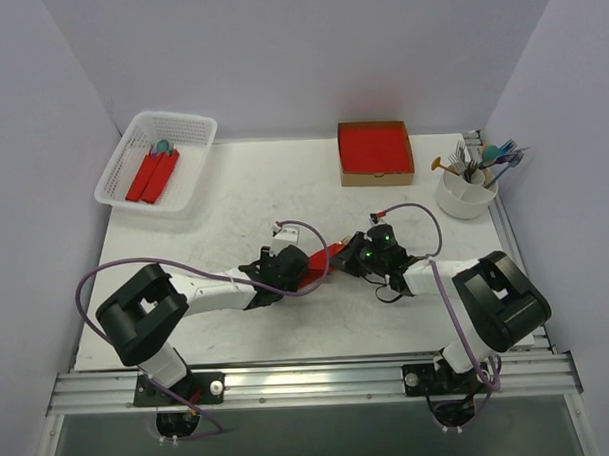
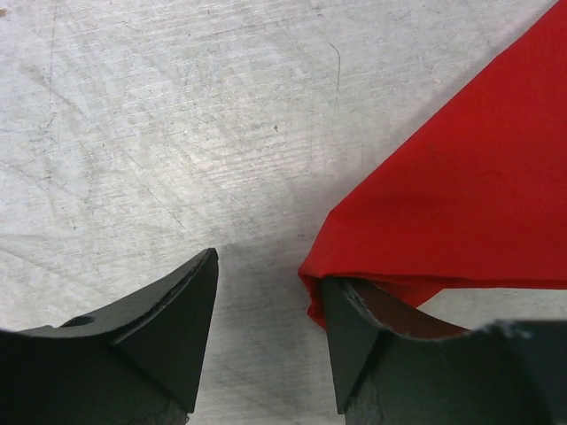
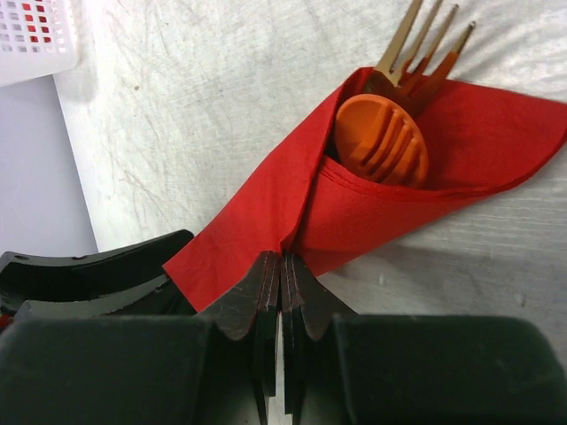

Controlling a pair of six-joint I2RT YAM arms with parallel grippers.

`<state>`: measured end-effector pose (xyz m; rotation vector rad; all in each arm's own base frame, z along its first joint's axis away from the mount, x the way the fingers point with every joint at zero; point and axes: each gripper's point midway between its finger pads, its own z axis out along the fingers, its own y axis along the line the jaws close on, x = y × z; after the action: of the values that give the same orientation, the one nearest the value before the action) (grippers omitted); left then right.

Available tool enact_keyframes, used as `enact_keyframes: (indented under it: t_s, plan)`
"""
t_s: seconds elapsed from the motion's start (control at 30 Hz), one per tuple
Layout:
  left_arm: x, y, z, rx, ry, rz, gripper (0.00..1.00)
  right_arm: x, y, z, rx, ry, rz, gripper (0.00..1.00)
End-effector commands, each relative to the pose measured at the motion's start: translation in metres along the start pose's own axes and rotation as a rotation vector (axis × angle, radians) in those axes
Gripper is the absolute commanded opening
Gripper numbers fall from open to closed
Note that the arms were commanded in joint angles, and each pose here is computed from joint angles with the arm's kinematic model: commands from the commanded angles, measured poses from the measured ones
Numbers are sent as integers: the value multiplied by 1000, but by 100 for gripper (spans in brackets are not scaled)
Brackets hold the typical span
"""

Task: Place the utensils on the paper napkin and roll it up
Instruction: Roll the napkin at the center of the board.

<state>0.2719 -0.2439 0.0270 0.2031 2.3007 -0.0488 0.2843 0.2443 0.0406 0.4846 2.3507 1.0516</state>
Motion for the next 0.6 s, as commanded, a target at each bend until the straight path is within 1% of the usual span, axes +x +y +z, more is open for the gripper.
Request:
enact_keyframes:
  t_s: [0.0,0.03,0.17,0.33,0.47,0.57]
  plan:
    - [-24,-8,-14,32,-55,-29,59,-4,0,-3,-3,-40,-14,0]
    - [-25,-10,-18,55,-62,-24,62,-4,-1,-3,-1,-40,-14,0]
    - [-33,-13,-30,110,-91,-36,68,-3,-5,-2,5,-44,-14,0]
    - [-42,-21,-49,200,-117,-37,70,-2,-8,-1,8,-46,-14,0]
    - [-40,-26,-59,253,-133,-11,70,-3,-6,0,1,-43,-23,0]
    - [-47,-32,-60,293,-177,-20,70,-4,-6,1,4,-39,-35,0]
